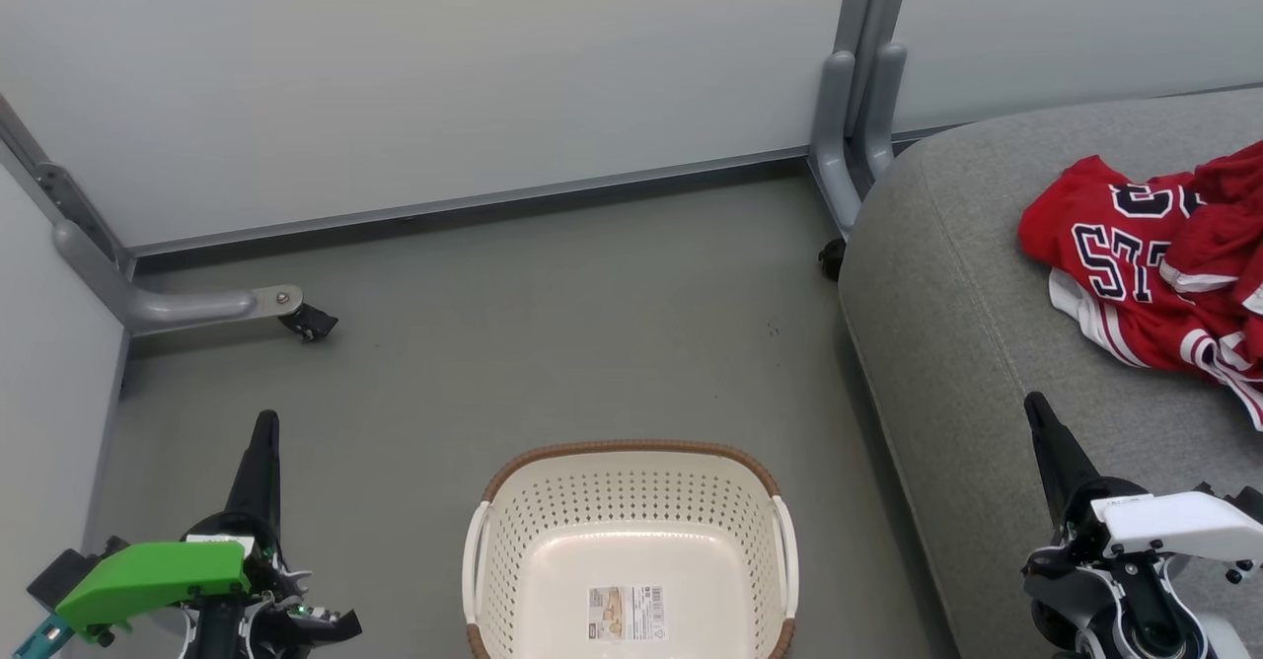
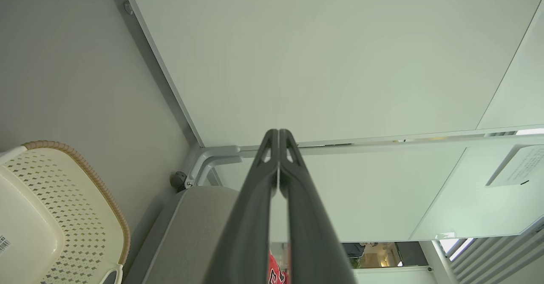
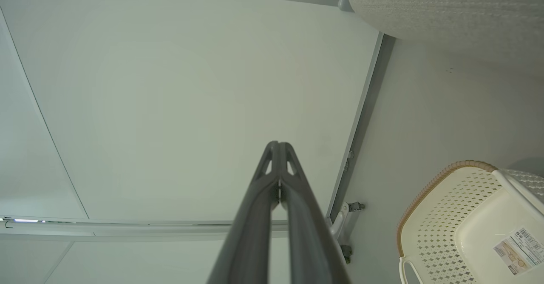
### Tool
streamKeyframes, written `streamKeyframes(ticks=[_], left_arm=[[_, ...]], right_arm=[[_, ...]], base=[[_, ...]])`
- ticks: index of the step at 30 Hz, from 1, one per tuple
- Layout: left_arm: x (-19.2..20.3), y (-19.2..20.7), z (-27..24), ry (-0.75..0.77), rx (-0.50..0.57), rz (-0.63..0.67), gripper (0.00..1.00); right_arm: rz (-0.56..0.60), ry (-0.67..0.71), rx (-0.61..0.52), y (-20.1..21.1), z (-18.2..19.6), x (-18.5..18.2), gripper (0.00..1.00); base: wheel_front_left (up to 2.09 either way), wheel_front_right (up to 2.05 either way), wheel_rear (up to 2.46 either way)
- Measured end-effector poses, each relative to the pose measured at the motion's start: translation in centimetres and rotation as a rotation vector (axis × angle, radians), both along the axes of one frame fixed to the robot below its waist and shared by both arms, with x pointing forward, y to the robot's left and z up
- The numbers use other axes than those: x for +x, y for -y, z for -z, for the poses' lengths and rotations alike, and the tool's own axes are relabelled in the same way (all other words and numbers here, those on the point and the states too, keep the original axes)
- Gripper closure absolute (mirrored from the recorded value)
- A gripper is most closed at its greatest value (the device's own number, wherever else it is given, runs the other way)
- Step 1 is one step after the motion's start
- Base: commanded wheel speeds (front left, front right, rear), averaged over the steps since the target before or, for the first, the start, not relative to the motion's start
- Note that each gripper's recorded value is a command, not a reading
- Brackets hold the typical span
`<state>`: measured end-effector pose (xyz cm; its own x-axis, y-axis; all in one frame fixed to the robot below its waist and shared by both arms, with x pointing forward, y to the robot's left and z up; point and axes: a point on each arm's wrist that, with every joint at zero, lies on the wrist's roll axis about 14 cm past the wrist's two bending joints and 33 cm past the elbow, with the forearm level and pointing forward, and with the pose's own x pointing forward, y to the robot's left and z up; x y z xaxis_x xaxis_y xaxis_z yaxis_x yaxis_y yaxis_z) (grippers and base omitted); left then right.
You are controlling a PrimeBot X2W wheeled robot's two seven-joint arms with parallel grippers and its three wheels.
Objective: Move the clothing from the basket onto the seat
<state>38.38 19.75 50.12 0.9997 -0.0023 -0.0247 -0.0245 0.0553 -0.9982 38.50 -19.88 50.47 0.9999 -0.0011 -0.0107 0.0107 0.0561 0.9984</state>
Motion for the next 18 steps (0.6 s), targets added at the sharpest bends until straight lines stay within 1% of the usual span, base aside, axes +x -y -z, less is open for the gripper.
streamKeyframes(ticks=[9, 18], left_arm=[[0.31, -0.24, -0.16, 0.009, -0.056, -0.003, 1.00], [0.39, -0.26, -0.28, 0.013, -0.058, -0.003, 1.00]], right_arm=[[-0.002, 0.003, 0.057, 0.09, -0.03, 0.27, 1.00], [0.000, 0.004, 0.059, 0.11, -0.04, 0.28, 1.00]], base=[[0.00, 0.00, 0.00], [0.00, 0.00, 0.00]])
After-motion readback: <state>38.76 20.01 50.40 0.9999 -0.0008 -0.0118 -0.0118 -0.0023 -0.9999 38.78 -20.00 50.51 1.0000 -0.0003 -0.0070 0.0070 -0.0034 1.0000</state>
